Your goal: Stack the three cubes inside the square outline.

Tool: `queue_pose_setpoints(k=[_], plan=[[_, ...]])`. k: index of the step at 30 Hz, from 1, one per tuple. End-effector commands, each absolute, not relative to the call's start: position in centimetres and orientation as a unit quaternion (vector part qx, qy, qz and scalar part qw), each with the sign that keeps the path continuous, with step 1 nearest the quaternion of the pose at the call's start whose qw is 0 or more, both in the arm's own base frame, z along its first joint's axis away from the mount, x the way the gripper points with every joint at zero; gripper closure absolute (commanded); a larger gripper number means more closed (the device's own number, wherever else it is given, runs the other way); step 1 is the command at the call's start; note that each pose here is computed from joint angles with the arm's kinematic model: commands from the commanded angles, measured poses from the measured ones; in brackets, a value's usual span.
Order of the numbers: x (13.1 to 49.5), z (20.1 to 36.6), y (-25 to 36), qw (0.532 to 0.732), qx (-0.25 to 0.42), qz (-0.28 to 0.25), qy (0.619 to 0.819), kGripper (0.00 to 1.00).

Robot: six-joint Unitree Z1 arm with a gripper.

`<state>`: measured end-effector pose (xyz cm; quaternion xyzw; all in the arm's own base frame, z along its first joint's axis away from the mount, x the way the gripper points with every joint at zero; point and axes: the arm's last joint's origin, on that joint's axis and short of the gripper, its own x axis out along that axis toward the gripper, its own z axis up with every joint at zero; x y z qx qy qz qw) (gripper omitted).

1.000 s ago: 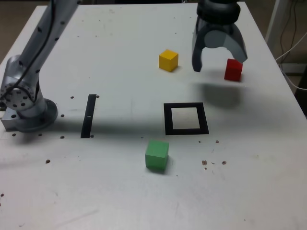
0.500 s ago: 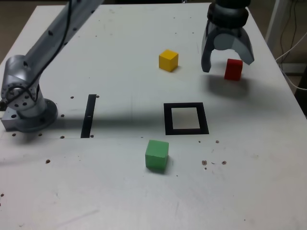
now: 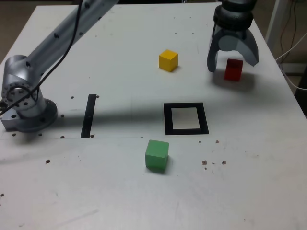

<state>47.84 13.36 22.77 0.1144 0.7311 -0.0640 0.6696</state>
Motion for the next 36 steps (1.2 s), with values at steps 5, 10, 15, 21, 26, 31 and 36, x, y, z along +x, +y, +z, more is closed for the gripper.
queue_pose_setpoints(k=[5,10,15,21,26,31,36], plan=[[48.5,22.6,13.4,0.667,0.149,-0.081,0.725,0.03],[48.7,22.3,13.4,0.662,0.161,-0.086,0.727,0.04],[49.1,21.8,13.2,0.659,0.162,-0.089,0.729,0.08],[49.2,21.7,13.0,0.657,0.167,-0.09,0.73,0.17],[49.2,21.8,12.8,0.654,0.171,-0.089,0.731,0.31],[49.2,22.0,12.6,0.654,0.175,-0.089,0.731,0.55],[49.3,22.3,12.4,0.656,0.179,-0.092,0.727,0.67]])
